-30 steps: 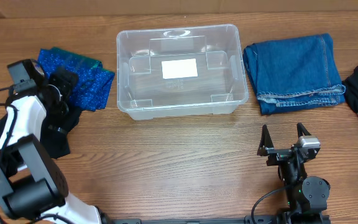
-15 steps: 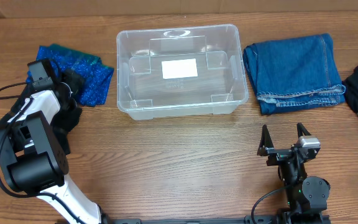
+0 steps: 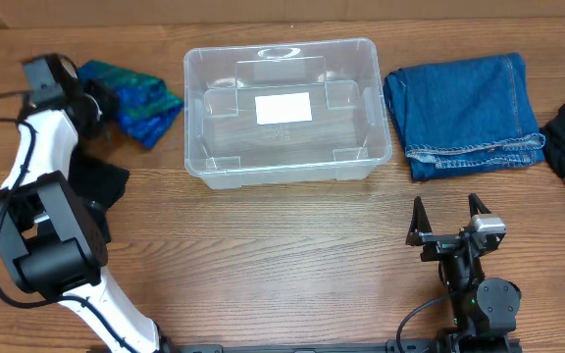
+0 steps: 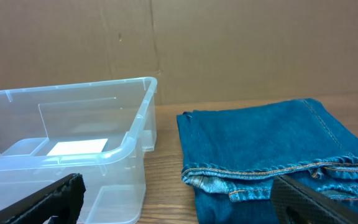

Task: Pack container
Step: 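Reach left gripper to the blue sparkly cloth and grasp it, then lift the blue cloth with left gripper and lay it in the bin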

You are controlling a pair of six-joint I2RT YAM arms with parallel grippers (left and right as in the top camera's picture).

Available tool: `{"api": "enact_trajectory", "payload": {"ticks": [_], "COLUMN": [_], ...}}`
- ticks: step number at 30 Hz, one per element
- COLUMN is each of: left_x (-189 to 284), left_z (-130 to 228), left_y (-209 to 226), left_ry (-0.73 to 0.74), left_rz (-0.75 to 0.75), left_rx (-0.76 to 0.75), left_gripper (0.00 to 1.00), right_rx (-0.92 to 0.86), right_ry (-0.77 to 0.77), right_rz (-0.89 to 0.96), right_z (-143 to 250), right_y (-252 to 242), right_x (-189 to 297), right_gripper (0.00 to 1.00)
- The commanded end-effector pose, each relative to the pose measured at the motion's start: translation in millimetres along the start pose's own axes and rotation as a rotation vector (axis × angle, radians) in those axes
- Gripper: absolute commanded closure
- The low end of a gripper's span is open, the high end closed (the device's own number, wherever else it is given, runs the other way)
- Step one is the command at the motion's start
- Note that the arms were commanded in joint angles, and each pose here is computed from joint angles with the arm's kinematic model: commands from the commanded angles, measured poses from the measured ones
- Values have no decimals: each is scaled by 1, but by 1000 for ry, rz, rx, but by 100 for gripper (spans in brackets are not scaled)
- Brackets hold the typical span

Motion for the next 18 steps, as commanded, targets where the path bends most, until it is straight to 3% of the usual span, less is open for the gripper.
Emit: {"api": "enact_trajectory", "payload": {"ticks": [1, 5, 9, 13, 18], "left_x": [79, 141, 207, 251, 243], "left_z": [-46, -60, -45, 5, 78], "left_y": [-66, -100, -143, -202, -256], "left_ry": [-178, -280, -399, -473, -415], "left_rz": [112, 151, 156, 222, 277], "left_rx": [-111, -143, -200, -308, -331], "left_gripper": [96, 96, 96, 96, 96], "right_rx": [4, 4, 4, 4, 3], "right_ry": [-2, -2, -2, -2, -2], "right_rz": [4, 4, 4, 4, 4], "right_z": [2, 2, 2, 2, 2], "right_y": [-1, -1, -1, -1, -1], "right_x": [0, 0, 0, 0, 0], "right_gripper": [0, 0, 0, 0, 0]}}
Point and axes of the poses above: each gripper's point midway between its finger pads, its own x axis back along the fingers, its own y axis along the line the jaws close on, z = x × y, the point moved 6 cm from there along x, back along the fingers, and after that the axes turned 1 degree about -x, right-handed, at the moved point
